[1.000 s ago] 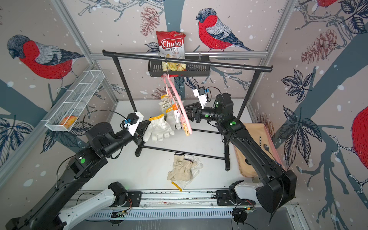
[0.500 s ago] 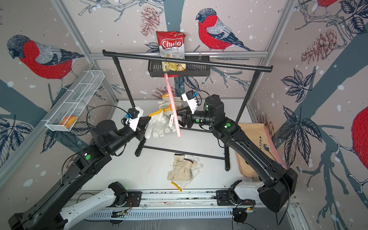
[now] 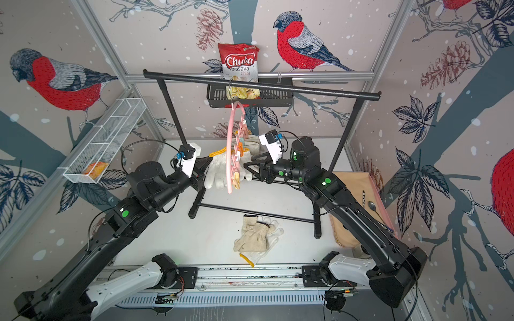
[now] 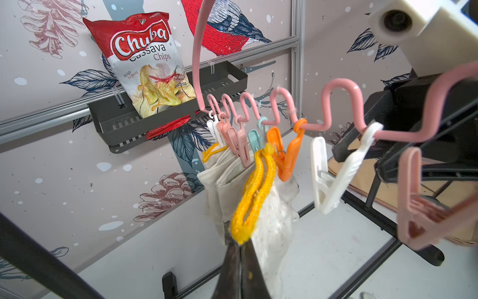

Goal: Clip the gloves onto a hanger to dry
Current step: Open the clamp at the hanger.

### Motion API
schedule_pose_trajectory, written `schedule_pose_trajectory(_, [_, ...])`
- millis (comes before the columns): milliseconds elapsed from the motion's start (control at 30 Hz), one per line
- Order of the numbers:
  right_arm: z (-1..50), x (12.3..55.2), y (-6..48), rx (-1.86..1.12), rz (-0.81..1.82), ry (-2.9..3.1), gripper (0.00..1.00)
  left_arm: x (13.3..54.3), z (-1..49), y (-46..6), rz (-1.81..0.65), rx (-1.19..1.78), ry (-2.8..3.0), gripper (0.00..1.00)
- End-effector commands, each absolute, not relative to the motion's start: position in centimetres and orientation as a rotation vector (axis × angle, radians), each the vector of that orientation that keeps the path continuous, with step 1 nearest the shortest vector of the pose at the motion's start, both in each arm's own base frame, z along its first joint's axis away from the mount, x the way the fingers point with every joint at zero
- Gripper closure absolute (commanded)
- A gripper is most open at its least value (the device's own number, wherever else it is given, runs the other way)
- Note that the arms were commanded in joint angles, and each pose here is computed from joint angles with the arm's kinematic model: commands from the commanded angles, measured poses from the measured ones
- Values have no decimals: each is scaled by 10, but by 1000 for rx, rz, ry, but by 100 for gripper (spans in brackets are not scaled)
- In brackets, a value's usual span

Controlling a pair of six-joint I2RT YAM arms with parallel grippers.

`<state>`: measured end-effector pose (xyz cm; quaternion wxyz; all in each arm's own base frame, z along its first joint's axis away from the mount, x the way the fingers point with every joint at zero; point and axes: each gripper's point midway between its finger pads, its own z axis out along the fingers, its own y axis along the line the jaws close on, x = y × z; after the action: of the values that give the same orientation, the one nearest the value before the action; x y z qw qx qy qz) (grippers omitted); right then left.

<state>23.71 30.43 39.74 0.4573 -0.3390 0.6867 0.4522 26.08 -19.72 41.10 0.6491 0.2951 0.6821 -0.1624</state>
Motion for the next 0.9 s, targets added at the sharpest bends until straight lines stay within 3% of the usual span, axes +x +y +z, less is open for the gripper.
schedule_pose_trajectory(0, [404,237,301,-830,1131,1672,48,261,428,-201,-395,659,1495,100])
schedule_pose_trajectory(867, [401,259,331,-796,1188,1681,55,269,431,-210,-403,674,1506,100])
